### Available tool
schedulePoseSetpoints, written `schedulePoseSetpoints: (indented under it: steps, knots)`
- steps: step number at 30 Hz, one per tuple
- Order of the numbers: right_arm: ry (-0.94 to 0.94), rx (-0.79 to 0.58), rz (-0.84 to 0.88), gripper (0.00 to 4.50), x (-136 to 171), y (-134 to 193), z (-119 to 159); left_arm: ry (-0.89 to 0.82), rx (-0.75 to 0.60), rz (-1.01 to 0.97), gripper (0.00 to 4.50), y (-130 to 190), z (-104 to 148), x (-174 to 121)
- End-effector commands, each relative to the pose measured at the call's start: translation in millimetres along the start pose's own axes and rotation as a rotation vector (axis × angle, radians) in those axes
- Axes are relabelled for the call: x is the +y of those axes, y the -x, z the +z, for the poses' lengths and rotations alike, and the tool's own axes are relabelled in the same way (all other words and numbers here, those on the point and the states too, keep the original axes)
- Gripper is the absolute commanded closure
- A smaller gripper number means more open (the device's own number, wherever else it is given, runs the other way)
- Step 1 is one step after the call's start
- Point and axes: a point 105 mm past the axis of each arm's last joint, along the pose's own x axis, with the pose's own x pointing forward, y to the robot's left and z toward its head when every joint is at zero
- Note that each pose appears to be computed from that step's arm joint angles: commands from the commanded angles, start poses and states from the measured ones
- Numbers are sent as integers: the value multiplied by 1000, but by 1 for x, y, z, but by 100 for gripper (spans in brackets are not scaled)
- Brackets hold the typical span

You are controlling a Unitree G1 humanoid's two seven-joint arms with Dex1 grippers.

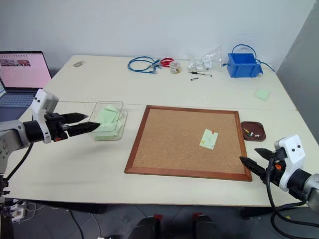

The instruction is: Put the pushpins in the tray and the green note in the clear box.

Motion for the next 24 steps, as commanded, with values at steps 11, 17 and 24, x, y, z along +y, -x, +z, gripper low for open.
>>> schedulePoseSetpoints:
  steps: [11, 17, 24]
  knots:
    - [3, -33, 15, 100, -2, 0, 14, -74, -50, -66, 51, 0, 21, -24]
    - [-21, -49, 0, 100, 2, -1, 12, -94, -78, -78, 51, -7, 31, -31]
    - [-11, -59, -20, 100, -3, -1, 15, -98, -73, -80, 51, -12, 27, -34]
